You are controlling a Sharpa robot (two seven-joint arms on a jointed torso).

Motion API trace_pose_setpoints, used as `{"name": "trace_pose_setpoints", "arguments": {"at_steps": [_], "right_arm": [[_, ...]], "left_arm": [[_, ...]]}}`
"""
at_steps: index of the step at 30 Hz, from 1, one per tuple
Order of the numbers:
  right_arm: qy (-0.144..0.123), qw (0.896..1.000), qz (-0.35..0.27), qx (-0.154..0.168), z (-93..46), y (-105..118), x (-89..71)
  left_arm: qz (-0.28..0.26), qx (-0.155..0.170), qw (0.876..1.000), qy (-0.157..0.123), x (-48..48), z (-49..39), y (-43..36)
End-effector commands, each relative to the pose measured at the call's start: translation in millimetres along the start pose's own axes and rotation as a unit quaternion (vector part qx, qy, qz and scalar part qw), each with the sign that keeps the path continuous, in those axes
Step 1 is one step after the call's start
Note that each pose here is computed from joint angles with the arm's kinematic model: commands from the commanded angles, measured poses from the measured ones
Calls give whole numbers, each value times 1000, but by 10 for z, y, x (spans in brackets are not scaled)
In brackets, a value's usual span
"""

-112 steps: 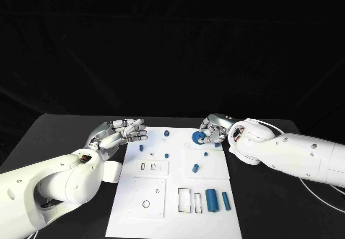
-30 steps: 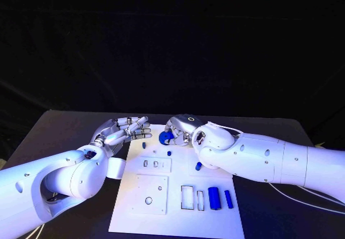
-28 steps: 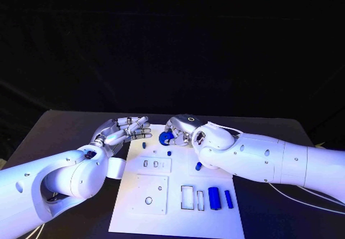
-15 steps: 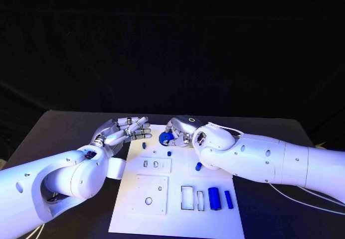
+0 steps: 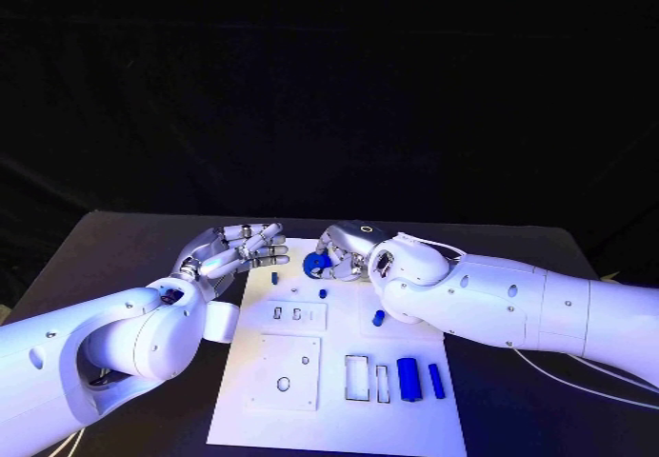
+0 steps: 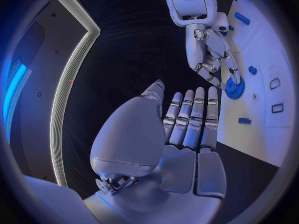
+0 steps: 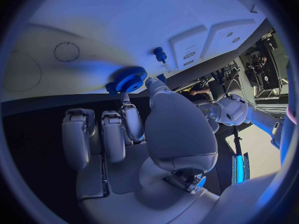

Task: Assemble the parts on the task board

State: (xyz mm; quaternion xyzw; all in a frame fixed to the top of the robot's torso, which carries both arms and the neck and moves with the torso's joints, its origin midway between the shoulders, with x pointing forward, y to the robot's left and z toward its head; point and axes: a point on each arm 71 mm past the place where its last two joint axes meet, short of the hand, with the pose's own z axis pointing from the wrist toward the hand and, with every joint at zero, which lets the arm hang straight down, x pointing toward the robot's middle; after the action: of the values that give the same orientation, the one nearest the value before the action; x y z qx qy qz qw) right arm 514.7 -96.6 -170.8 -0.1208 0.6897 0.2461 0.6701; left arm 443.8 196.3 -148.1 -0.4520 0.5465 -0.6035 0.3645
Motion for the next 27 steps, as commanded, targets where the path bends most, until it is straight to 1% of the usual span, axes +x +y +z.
{"name": "trace_pose_setpoints", "arguments": {"at_steps": [1, 8, 12, 16, 20, 22, 25, 27], "right_arm": [[17, 1000, -5, 9, -23, -39, 47], [14, 1000, -3, 12, -71, -74, 45], [2, 1000, 1, 11, -119, -98, 21], [-14, 1000, 8, 12, -198, -132, -19], [-30, 999, 18, 12, -331, -200, -89], [-35, 999, 33, 11, -445, -272, -165], [-36, 998, 55, 12, -570, -382, -262], [-32, 997, 72, 14, -669, -499, -337]], "left_arm": [[-4, 3, 1000, 10, 33, 9, -9], [-3, 3, 1000, 8, 21, 12, -7], [-3, 4, 1000, 6, 12, 12, -8], [-2, 4, 1000, 6, 7, 13, -7], [-2, 4, 1000, 5, 0, 12, -7], [-2, 3, 1000, 4, -4, 12, -7], [-2, 3, 1000, 4, -11, 12, -7], [-1, 3, 1000, 3, -18, 13, -7]]}}
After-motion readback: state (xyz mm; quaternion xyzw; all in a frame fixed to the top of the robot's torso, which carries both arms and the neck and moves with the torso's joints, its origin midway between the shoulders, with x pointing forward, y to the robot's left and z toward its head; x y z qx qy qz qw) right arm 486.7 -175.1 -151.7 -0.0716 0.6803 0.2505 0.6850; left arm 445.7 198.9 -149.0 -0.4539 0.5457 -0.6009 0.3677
